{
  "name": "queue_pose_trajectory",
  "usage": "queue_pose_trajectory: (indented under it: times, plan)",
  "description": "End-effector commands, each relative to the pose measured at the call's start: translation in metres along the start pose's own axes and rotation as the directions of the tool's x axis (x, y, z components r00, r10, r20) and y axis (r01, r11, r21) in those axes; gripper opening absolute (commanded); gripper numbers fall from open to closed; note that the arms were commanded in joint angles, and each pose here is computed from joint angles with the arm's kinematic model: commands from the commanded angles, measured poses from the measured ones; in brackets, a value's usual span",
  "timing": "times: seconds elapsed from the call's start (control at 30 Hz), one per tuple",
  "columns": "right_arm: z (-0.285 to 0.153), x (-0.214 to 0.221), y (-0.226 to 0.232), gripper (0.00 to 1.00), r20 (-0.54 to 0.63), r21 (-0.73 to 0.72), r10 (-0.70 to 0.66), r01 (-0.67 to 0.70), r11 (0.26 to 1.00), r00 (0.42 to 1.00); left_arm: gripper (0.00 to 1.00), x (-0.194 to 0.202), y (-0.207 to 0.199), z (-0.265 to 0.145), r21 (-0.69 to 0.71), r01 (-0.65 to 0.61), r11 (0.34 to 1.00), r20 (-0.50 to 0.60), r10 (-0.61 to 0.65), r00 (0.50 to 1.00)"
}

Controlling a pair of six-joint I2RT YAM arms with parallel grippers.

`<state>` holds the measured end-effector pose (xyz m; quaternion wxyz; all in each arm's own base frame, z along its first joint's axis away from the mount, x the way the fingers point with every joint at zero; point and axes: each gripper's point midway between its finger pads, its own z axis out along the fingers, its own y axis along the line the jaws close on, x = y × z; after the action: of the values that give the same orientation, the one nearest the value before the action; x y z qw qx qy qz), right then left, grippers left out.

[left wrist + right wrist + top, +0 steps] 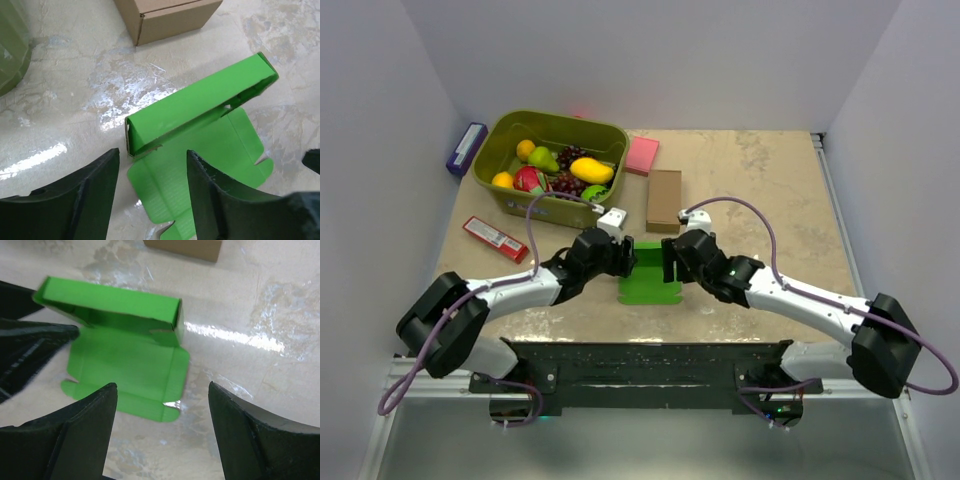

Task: Fold the paper box

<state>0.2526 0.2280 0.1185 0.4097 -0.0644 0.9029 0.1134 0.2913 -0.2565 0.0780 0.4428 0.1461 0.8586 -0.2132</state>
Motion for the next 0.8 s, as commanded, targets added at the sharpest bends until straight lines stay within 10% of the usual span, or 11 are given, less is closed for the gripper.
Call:
queue_pose_trajectory:
  times: [0.0,0.77]
  plan:
    - [0.004,0.011,-0.011,0.74,-0.020,-0.019,0.002,-0.002,1.000,1.000,0.66,-0.011,-0.011,-0.012,0.074,-0.046,0.996,0.067,0.041,0.997]
    - [0.056,0.004,-0.019,0.56,0.090,-0.105,-0.070,0.080,0.991,0.993,0.57,-0.014,0.012,-0.011,0.178,-0.152,0.972,0.197,0.116,0.974]
